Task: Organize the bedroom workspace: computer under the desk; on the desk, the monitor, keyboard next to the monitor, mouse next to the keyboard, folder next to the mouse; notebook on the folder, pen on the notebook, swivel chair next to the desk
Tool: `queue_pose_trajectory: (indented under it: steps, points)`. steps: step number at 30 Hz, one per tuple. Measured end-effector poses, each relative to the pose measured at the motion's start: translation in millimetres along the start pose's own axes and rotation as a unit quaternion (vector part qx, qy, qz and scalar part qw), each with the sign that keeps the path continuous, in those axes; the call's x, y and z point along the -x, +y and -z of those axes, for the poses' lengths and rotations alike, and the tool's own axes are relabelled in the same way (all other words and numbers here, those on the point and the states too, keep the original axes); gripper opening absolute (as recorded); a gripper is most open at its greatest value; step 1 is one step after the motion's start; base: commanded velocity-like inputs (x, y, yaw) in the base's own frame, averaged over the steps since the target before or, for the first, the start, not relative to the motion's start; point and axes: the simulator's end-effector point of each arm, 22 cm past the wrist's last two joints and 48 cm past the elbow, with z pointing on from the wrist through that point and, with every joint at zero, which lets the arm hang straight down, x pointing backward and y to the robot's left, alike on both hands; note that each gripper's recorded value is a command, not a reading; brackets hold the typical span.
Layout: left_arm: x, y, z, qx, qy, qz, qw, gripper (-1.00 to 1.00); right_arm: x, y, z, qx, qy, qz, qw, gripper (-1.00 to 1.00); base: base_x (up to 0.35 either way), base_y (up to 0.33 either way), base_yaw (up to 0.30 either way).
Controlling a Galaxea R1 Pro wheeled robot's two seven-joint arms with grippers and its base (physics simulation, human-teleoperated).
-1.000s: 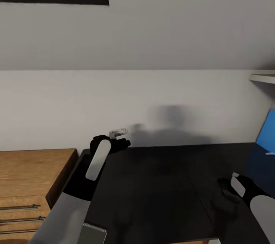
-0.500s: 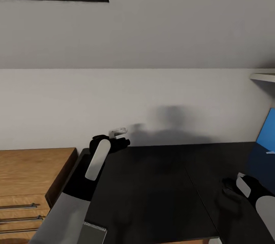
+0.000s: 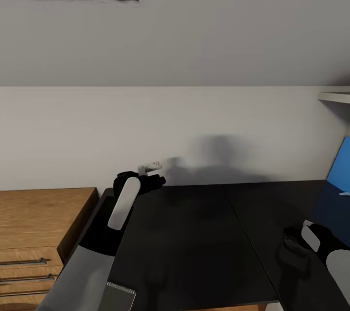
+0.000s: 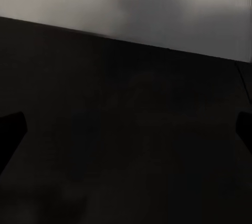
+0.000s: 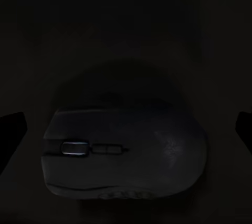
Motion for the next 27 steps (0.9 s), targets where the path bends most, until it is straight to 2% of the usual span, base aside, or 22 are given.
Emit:
queue_pose_trajectory:
  steps: [27]
  points:
    - [-9.0,3.6,-6.4,-0.003,-0.007,0.001,1.0,1.0,-12.7,0.6,-14.1,0.002,0.001,0.001,1.0,1.0,0.0,0.0,0.0]
